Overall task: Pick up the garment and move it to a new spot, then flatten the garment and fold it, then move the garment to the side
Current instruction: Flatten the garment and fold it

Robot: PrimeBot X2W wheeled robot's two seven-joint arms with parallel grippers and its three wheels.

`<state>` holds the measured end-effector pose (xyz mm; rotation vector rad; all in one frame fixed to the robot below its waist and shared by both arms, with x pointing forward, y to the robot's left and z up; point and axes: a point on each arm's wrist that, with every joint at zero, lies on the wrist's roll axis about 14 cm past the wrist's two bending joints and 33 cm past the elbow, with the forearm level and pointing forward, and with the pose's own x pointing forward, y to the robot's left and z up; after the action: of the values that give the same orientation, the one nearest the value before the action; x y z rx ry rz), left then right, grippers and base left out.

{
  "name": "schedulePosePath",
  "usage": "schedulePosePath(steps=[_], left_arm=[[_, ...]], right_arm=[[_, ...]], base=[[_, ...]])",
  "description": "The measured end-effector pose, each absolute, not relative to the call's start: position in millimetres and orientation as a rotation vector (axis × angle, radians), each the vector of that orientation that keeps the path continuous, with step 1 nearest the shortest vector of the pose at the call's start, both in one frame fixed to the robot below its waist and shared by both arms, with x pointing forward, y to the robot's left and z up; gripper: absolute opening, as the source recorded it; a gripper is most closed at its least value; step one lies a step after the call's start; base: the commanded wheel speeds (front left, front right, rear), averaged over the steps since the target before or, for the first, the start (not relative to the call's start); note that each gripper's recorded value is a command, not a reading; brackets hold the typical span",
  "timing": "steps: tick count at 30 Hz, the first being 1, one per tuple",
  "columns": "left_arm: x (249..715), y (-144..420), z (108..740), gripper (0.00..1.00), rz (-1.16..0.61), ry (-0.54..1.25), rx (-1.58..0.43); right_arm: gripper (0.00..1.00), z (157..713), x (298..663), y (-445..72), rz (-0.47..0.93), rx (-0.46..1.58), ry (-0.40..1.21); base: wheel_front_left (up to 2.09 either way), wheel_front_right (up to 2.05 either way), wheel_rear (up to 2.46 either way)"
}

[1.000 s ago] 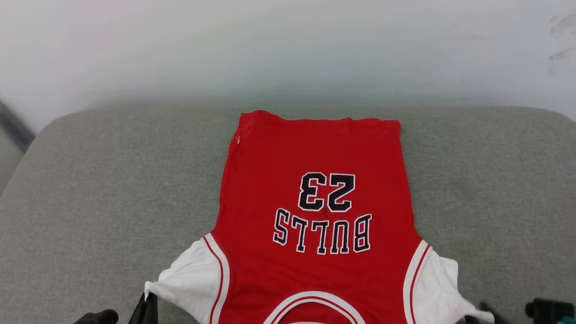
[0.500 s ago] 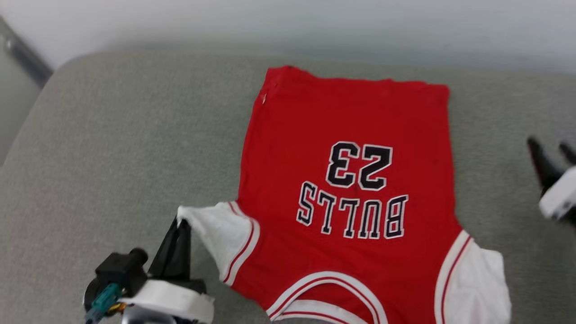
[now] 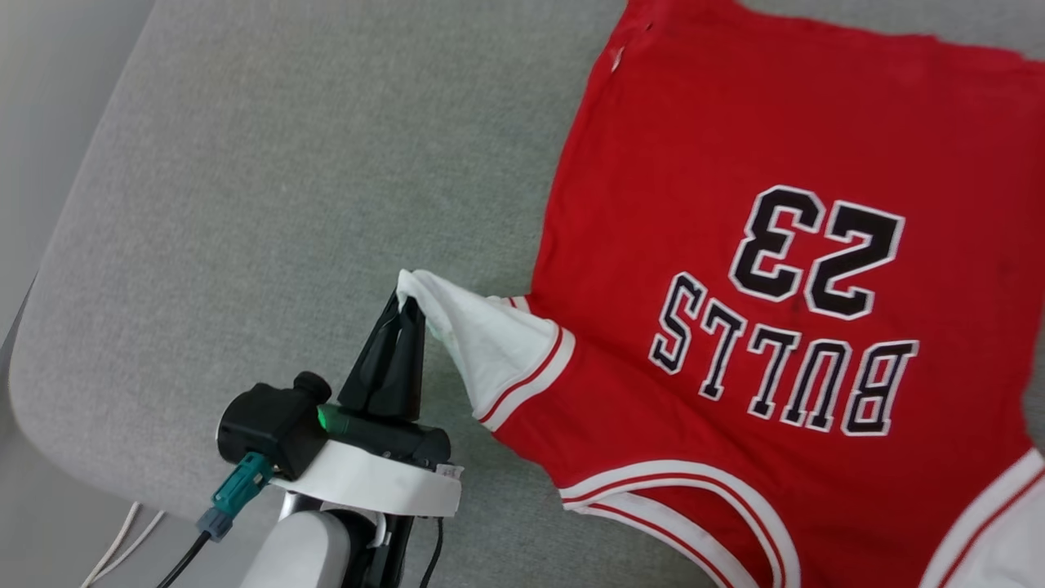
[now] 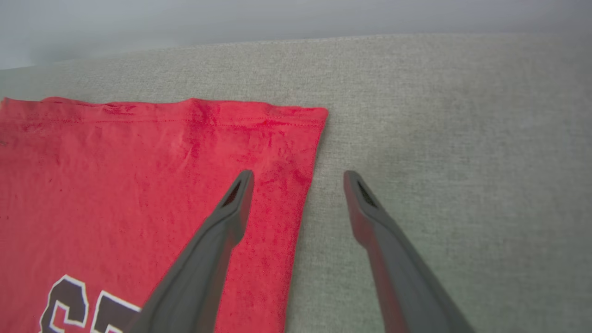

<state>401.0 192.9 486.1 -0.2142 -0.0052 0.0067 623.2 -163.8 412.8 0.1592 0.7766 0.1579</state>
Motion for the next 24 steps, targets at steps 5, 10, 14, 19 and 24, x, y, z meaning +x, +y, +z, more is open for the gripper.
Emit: schedulePosePath(steps=[5, 10, 14, 19, 24], left_arm=[[407, 200, 475, 0.00, 0.032, 0.017, -0.207], [402, 211, 461, 0.00, 0.075, 0.055, -0.194], [399, 212, 463, 0.00, 0.082, 0.049, -0.201], [392, 217, 469, 0.00, 0.102, 0.034, -0.207], [376, 222, 472, 0.00, 0.120, 0.034, -0.208]], right_arm=[[1.00, 368, 633, -140, 0.184, 0.160, 0.919], [0.00, 341, 633, -130, 0.176, 0.190, 1.074], [0.00, 346, 628, -127, 0.171, 0.184, 1.089], [0.00, 365, 621, -127, 0.173, 0.106, 1.066], [0.00, 406, 611, -141, 0.175, -0.032, 0.998]], base=[[0.00, 0.00, 0.00], [0.00, 0.00, 0.00], [0.00, 0.00, 0.00], [0.00, 0.00, 0.00], [0.00, 0.00, 0.00]])
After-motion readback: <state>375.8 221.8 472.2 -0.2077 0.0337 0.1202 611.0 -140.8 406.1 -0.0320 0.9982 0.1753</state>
